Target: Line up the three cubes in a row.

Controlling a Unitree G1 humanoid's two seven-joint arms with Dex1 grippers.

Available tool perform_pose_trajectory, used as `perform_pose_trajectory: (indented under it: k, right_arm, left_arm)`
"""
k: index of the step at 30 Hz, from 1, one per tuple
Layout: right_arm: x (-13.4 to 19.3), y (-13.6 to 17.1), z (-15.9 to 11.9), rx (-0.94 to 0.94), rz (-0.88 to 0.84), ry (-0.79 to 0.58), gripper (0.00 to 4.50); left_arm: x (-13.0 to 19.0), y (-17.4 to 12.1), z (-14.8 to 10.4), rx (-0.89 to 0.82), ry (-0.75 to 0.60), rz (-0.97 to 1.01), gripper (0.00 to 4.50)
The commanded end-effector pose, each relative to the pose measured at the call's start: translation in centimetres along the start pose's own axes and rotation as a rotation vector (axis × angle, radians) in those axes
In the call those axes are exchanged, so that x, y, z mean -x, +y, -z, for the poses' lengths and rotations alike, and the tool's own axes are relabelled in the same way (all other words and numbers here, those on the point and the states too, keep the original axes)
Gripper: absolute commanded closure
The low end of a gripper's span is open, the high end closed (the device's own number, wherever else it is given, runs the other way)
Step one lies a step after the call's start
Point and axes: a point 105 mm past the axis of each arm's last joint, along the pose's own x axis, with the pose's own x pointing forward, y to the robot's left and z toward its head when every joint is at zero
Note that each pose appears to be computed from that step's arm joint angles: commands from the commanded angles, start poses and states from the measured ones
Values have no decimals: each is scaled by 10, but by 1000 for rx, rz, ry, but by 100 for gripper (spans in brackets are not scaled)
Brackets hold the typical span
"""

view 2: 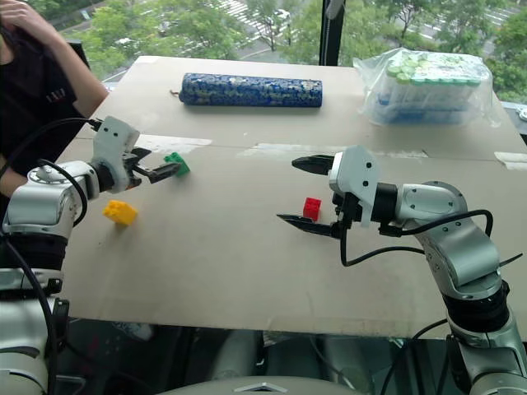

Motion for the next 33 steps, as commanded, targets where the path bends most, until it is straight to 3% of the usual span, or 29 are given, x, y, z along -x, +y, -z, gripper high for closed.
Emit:
perform_pose_trajectory:
  k: [1,5,8,9,10,13,20,26,33]
  right_arm:
    - [9,1,-14,36,64,-11,3]
    - [12,4,-14,33,101,10,3]
    - [15,6,-15,28,128,22,0]
    - [16,7,-14,25,134,27,0]
    - [18,8,-13,21,141,36,0]
    - [23,11,-10,8,156,53,0]
    - [41,19,2,9,179,104,0]
    - [63,27,13,-40,184,139,0]
    - [85,42,27,-107,156,223,0]
  left_arm:
    - [-5,9,-1,-72,37,60,0]
    - [-14,11,1,-113,66,75,0]
    - [-19,8,3,-126,76,96,123]
    - [-20,8,3,-132,79,94,133]
    - [-21,6,1,-130,63,106,204]
    - [-22,-1,-7,-121,-2,163,316]
    - [-10,-40,-41,-153,-152,528,316]
    - [-24,-100,-44,-343,-133,813,316]
    - [-54,-152,-41,-508,-97,911,316]
